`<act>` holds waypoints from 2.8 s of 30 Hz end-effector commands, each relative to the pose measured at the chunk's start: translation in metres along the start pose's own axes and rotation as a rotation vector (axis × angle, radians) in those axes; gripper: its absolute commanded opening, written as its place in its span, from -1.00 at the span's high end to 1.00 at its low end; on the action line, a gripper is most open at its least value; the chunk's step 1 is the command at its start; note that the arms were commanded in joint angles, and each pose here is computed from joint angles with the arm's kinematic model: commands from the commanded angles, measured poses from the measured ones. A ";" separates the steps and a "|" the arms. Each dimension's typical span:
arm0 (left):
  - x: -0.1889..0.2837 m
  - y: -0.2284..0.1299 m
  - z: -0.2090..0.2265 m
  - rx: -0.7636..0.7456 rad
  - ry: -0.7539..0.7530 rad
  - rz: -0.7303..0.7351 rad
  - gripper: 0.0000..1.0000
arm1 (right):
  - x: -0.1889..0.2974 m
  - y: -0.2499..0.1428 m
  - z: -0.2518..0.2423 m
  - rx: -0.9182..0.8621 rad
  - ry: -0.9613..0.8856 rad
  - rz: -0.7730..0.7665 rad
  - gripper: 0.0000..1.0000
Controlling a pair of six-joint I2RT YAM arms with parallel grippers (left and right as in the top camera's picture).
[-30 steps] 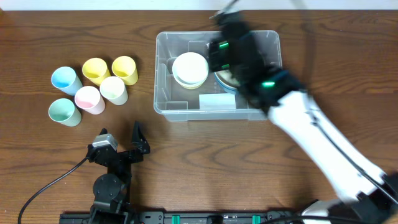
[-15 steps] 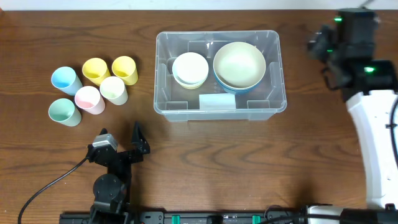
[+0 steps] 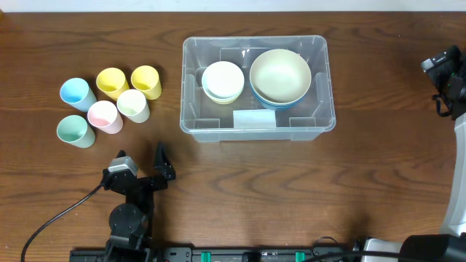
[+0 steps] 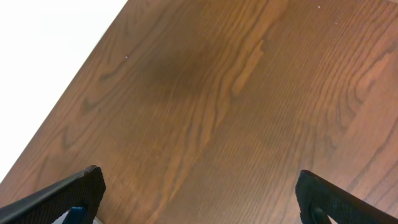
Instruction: Pack container
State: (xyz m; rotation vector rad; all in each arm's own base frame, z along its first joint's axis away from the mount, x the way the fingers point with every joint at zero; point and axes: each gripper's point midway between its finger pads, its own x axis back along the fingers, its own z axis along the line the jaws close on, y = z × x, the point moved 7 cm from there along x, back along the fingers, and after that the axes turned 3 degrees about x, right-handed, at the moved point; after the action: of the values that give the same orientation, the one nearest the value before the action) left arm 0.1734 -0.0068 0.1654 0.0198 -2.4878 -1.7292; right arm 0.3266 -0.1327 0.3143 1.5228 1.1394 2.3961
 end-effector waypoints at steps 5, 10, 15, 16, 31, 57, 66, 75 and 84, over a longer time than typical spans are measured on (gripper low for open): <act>0.003 -0.001 -0.009 0.025 -0.085 0.055 -0.96 | 0.004 0.003 -0.002 -0.021 -0.004 -0.014 -0.96; 0.025 0.048 -0.026 -0.004 -0.100 0.104 -0.96 | 0.004 0.003 -0.002 -0.021 -0.004 -0.014 -0.99; 0.037 0.103 -0.041 -0.047 -0.014 0.241 -0.96 | 0.004 0.003 -0.002 -0.021 -0.004 -0.014 -0.98; 0.036 0.111 -0.044 -0.049 0.006 0.288 -0.96 | 0.004 0.003 -0.002 -0.021 -0.004 -0.014 -0.98; -0.069 0.152 -0.102 -0.173 0.110 0.843 -0.96 | 0.004 0.003 -0.002 -0.021 -0.004 -0.014 -0.99; -0.184 0.055 -0.018 -0.276 0.260 1.146 -0.96 | 0.004 0.003 -0.002 -0.021 -0.004 -0.014 -0.99; -0.198 0.014 -0.003 -0.319 0.263 1.273 -0.98 | 0.004 0.003 -0.002 -0.021 -0.004 -0.014 -0.98; -0.208 0.000 0.003 -0.317 0.266 1.279 -0.82 | 0.004 0.003 -0.002 -0.021 -0.004 -0.014 -0.98; -0.219 -0.017 0.008 -0.346 0.245 1.287 -0.60 | 0.004 0.003 -0.002 -0.021 -0.004 -0.014 -0.98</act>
State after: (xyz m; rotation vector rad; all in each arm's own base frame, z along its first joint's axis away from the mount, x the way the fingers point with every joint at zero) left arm 0.3871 0.0100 0.1371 -1.0160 -1.3521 -1.3213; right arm 0.3262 -0.1326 0.3140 1.5251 1.1327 2.3977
